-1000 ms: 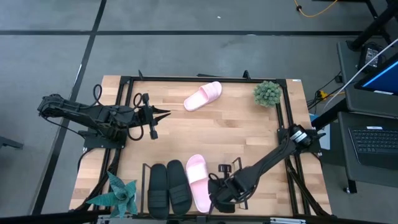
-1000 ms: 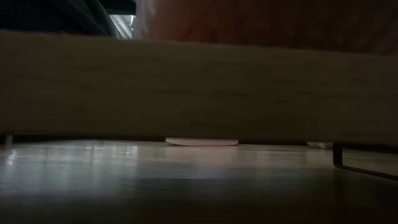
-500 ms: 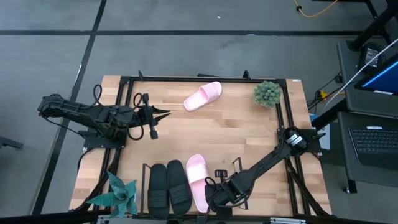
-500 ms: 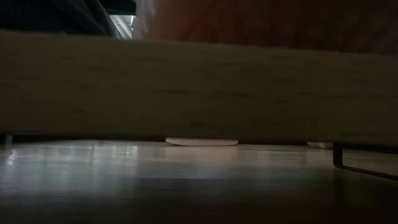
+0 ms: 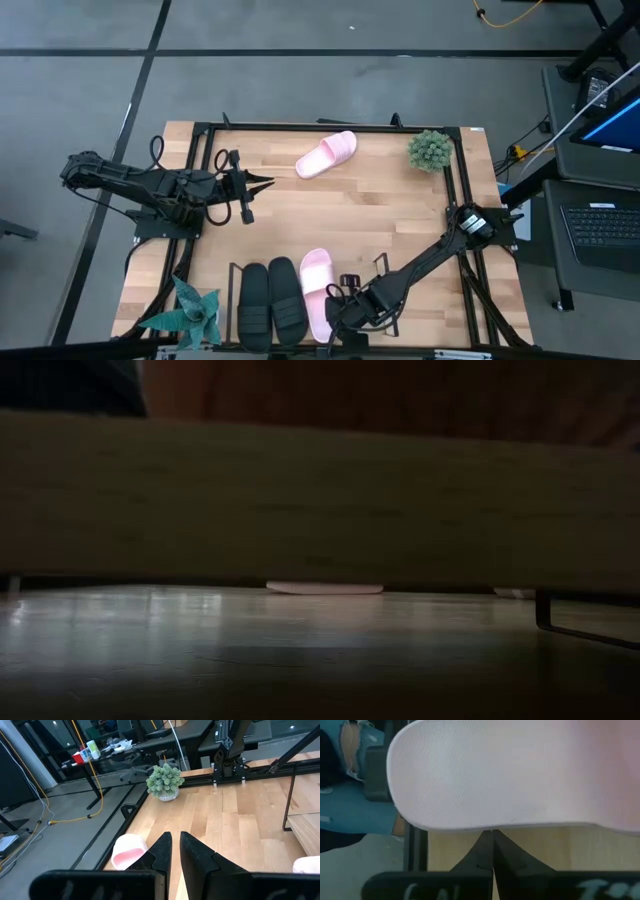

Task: Pick and place slides into the shelf
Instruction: Put the right pink slide on the shelf, then put the pink slide on the shelf

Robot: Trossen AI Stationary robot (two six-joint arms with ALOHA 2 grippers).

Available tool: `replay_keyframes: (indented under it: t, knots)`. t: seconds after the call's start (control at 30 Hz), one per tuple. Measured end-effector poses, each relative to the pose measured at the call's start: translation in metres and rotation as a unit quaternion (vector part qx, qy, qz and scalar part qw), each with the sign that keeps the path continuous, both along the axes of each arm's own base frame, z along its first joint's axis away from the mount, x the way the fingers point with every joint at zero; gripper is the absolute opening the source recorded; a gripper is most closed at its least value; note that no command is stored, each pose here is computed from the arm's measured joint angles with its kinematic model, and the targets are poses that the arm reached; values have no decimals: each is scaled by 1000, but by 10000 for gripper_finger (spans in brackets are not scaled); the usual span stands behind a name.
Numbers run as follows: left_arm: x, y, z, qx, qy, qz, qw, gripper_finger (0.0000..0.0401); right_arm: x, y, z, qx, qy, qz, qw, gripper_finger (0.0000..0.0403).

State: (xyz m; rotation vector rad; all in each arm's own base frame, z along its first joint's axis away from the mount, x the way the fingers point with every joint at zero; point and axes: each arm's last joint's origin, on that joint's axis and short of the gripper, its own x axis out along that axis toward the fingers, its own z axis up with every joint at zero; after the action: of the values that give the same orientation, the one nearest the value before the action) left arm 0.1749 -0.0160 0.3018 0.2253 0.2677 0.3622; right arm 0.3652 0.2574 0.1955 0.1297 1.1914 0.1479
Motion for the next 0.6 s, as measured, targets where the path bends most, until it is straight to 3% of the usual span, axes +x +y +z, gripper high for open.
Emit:
replay_keyframes:
  t: [0.33, 0.6]
  knots:
    - [0, 0, 0, 3, 1, -1, 1000, 31, -9, -11, -3, -64, 44, -27, 997, 0]
    - [0, 0, 0, 3, 2, -1, 1000, 31, -2, -24, 18, -96, 27, -36, 994, 0]
